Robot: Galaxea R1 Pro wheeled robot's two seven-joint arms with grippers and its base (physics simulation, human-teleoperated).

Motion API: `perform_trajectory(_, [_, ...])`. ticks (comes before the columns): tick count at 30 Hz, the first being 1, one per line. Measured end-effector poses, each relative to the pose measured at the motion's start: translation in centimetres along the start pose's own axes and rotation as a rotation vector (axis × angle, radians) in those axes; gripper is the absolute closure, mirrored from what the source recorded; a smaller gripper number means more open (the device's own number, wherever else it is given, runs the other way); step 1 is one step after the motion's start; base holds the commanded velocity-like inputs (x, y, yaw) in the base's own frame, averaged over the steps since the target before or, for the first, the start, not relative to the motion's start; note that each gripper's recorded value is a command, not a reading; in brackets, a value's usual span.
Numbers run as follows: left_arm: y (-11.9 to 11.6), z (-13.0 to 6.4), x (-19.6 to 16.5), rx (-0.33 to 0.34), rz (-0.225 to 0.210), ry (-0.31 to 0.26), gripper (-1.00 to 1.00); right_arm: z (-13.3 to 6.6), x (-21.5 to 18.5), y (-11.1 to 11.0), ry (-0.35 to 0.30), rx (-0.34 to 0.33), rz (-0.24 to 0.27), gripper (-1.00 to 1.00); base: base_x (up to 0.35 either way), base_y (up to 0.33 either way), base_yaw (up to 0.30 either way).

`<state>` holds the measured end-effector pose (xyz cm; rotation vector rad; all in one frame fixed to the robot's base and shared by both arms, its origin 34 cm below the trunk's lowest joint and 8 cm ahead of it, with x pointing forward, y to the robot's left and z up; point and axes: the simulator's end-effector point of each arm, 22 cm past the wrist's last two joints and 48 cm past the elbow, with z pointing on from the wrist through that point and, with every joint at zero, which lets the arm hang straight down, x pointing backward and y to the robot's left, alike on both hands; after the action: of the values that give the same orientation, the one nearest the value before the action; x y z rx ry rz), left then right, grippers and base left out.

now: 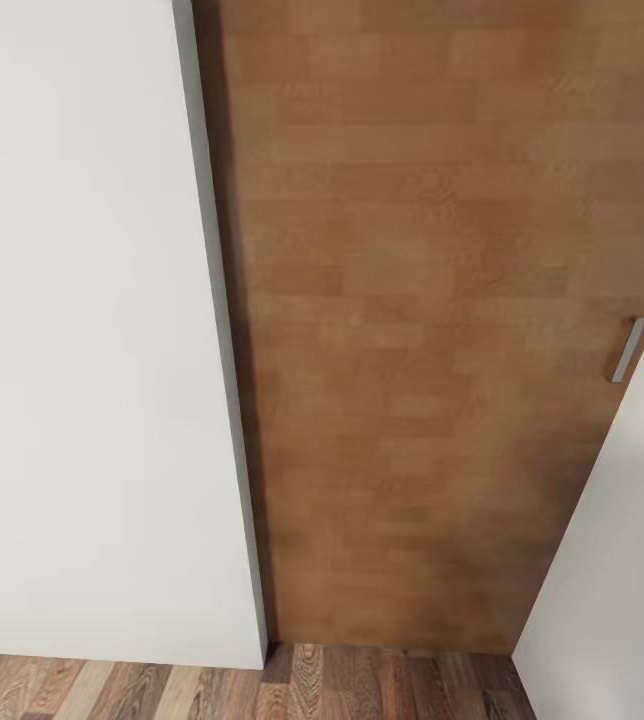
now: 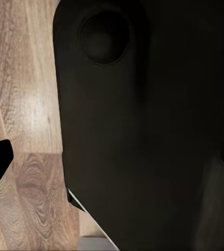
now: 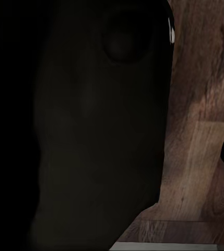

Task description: In the bedroom, move the book from the bed onto either nightstand, and place the two sandals side by side next to the bed.

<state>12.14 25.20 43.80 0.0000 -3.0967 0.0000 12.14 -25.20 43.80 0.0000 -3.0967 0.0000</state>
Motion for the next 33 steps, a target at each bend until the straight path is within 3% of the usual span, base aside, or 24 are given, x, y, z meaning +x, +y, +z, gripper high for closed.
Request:
perform_trajectory(30, [-0.1,0.0,0.1,0.004,-0.009,-0.002,-1.0,0.0,-0.1,0.4,0.003,-0.009,-0.017,-1.0,0.0,0.0,0.002])
perform_trajectory(33, [1.2,0.0,1.3,-0.016,-0.009,0.013,-1.0,0.0,-2.4,0.3,-0.038,-0.007,-0.017,-1.0,0.0,0.0,0.117])
